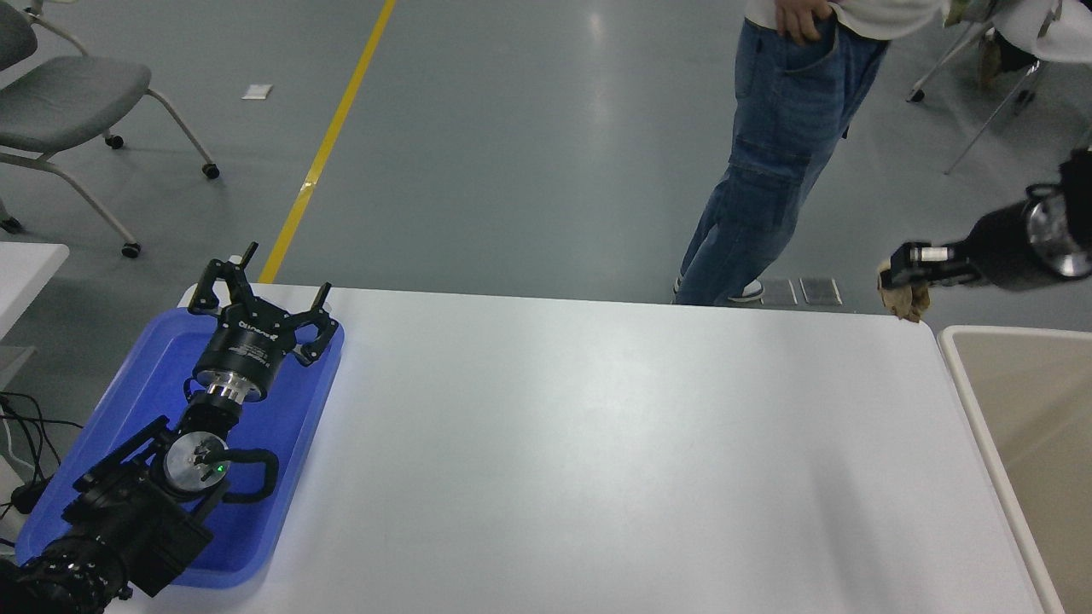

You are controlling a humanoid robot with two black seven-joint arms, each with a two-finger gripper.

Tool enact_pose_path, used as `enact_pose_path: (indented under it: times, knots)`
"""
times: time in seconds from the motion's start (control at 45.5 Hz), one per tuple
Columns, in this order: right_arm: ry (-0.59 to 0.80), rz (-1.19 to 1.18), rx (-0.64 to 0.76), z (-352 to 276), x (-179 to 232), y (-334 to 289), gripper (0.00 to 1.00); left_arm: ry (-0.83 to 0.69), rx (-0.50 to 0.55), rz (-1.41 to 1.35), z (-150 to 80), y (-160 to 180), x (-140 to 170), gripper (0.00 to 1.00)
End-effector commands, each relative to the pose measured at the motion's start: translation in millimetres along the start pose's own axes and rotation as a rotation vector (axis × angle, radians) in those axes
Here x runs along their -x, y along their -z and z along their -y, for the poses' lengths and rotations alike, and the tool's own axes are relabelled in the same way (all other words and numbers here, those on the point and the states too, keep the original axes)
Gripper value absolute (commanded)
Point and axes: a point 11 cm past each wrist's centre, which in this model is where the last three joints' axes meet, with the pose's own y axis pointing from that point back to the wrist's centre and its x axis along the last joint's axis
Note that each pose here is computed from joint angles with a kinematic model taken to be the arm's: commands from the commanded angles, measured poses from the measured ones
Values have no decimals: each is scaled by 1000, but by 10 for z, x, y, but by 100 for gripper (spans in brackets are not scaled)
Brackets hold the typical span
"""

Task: Pick up paper ball place in dustbin

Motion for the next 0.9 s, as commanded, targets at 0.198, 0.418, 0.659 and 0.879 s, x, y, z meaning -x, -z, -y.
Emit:
enact_pose_path:
  times: [0.198, 0.418, 0.659, 0.879]
  knots:
    - [-19, 2, -2, -284, -115, 47, 0, 0, 0, 0, 0, -1, 0, 100]
    - [-53, 54, 93, -116, -59, -460, 0, 0, 0, 0, 0, -1, 0, 100]
    - [-158, 225, 307, 85, 176, -1648, 0, 0, 0, 0, 0, -1, 0, 100]
    - [-205, 359, 425, 295, 694, -2299, 0, 0, 0, 0, 0, -1, 0, 100]
